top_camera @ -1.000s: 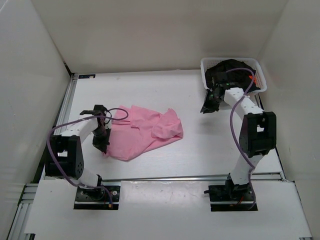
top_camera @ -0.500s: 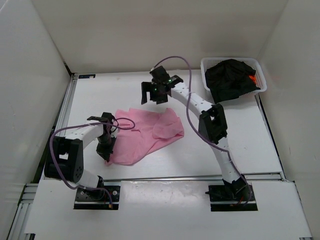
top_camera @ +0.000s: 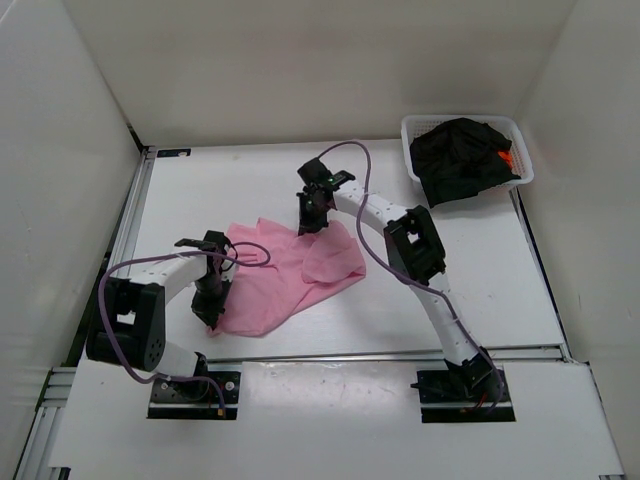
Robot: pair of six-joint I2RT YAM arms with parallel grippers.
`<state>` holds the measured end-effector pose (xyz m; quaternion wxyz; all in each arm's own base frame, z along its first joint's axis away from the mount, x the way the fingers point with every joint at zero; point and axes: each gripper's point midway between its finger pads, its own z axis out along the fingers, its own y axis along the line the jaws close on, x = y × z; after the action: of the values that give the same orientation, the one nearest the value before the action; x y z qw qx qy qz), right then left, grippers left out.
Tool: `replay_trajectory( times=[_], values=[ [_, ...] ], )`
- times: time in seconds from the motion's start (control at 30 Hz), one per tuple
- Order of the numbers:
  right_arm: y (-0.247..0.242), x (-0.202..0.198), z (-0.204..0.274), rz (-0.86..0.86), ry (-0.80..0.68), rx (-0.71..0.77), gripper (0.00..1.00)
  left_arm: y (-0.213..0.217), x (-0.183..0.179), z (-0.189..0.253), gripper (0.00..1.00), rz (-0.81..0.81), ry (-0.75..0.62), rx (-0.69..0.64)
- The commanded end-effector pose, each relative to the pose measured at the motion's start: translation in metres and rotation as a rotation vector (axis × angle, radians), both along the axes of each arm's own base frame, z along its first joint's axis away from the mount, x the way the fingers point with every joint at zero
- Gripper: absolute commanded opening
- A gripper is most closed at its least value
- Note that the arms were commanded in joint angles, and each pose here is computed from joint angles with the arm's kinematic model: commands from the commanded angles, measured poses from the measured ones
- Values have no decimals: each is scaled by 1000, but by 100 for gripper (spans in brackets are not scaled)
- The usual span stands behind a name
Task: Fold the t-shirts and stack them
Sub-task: Flatten out the tshirt
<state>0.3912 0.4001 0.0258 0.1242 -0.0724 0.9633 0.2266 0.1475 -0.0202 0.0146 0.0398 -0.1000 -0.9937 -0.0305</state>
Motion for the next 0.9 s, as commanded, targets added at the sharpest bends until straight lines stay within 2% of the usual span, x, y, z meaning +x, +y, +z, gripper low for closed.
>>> replay_trajectory(
  times=[0.0,0.07,0.1,0.27,0.37,0.43,0.57,0.6,0.7,0.73,0.77,0.83,0.87],
  values=[
    [7,0,65,58,-112,78,11,-1,13,3,10,-3,-48,4],
    [16,-4,89,106,-137,151,35,-1,13,3,10,-3,-48,4],
    [17,-5,95,112,-139,164,41,0,12,2,10,-3,-39,6],
    [29,-14,104,155,-135,224,46,-1,15,3,10,-3,-48,4],
    [31,-23,73,168,-75,191,57,-1,15,3,10,-3,-48,4],
    [25,-34,42,156,-6,125,57,-1,15,3,10,-3,-48,4],
    [19,-29,16,123,8,64,57,0,16,3,10,-4,-50,13],
    [19,-25,14,113,-5,50,65,0,16,3,10,-4,-50,13],
    [16,-14,14,112,-76,-4,78,2,16,4,10,-5,-51,22],
    [5,-2,10,86,-133,-71,80,1,19,5,10,-4,-60,20],
    [6,-1,14,89,-165,-90,80,1,19,5,10,-4,-60,20],
    [-2,-1,10,82,-183,-150,58,1,19,5,10,-4,-60,20],
    [-8,1,9,78,-196,-182,43,1,19,5,10,-4,-60,20]
  ],
)
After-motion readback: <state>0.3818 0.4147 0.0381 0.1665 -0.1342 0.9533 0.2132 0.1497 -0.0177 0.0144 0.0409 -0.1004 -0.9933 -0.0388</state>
